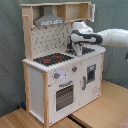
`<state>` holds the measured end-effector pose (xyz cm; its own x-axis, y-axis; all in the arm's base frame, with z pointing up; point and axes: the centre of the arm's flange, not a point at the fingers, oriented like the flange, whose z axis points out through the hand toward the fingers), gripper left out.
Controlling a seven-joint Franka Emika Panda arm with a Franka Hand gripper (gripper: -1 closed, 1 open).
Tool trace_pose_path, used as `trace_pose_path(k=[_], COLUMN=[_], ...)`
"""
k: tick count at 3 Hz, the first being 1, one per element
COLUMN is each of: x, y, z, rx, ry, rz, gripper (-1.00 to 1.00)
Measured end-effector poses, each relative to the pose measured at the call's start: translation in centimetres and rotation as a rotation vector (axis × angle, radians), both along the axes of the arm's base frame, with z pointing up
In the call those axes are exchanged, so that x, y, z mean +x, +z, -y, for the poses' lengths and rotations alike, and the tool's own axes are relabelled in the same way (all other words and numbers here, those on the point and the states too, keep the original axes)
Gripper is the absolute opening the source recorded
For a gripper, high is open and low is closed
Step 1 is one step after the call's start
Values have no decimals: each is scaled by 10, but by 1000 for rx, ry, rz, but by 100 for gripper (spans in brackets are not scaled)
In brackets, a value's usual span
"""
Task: Play with the kitchen
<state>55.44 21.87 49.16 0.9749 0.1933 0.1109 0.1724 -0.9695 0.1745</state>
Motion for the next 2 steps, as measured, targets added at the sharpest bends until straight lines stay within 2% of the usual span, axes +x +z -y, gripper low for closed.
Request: trace_pose_path(k=[1, 2], x=[-6, -24], y=[35, 41], z=[8, 20], rx=[5, 6], ry=[-23, -68], rz=[14, -18], gripper=[-100, -100])
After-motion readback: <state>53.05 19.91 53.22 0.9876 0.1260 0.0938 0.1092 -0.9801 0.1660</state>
